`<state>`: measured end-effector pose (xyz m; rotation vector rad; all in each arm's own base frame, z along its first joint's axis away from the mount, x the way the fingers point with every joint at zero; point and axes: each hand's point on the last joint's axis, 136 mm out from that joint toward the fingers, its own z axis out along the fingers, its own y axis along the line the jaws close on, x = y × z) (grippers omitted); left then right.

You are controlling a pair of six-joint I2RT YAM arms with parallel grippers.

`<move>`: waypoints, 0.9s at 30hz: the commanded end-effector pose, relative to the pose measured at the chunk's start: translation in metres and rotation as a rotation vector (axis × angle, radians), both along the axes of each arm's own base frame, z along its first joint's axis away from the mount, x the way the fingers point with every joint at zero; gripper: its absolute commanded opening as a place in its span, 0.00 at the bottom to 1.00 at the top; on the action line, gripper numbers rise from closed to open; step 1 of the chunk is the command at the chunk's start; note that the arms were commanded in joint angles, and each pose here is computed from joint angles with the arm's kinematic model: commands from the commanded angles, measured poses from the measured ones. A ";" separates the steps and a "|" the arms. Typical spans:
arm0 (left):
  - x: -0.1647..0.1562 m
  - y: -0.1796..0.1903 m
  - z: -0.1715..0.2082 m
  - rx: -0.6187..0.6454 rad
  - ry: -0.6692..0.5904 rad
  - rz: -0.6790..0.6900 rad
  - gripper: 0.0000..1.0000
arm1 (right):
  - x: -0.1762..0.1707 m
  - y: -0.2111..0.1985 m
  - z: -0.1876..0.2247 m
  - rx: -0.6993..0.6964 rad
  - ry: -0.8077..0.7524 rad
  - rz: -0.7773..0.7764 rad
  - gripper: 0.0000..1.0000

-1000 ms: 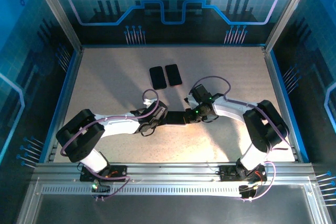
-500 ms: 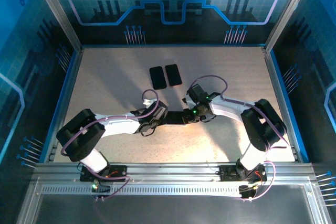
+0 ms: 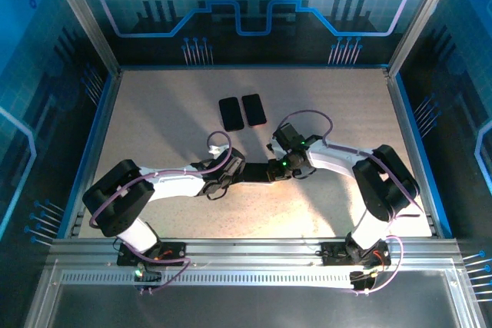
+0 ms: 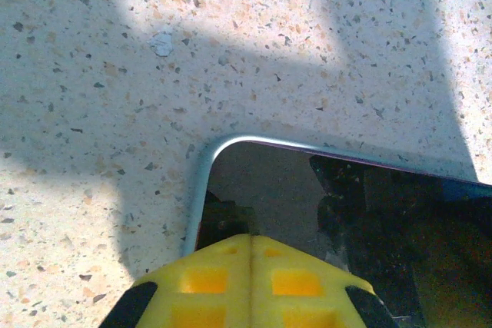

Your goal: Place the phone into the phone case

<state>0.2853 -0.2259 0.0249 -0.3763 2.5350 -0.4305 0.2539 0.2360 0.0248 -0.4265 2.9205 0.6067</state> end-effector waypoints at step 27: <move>-0.014 0.014 -0.023 0.066 0.063 0.007 0.00 | -0.019 0.001 -0.010 -0.041 0.095 0.049 0.00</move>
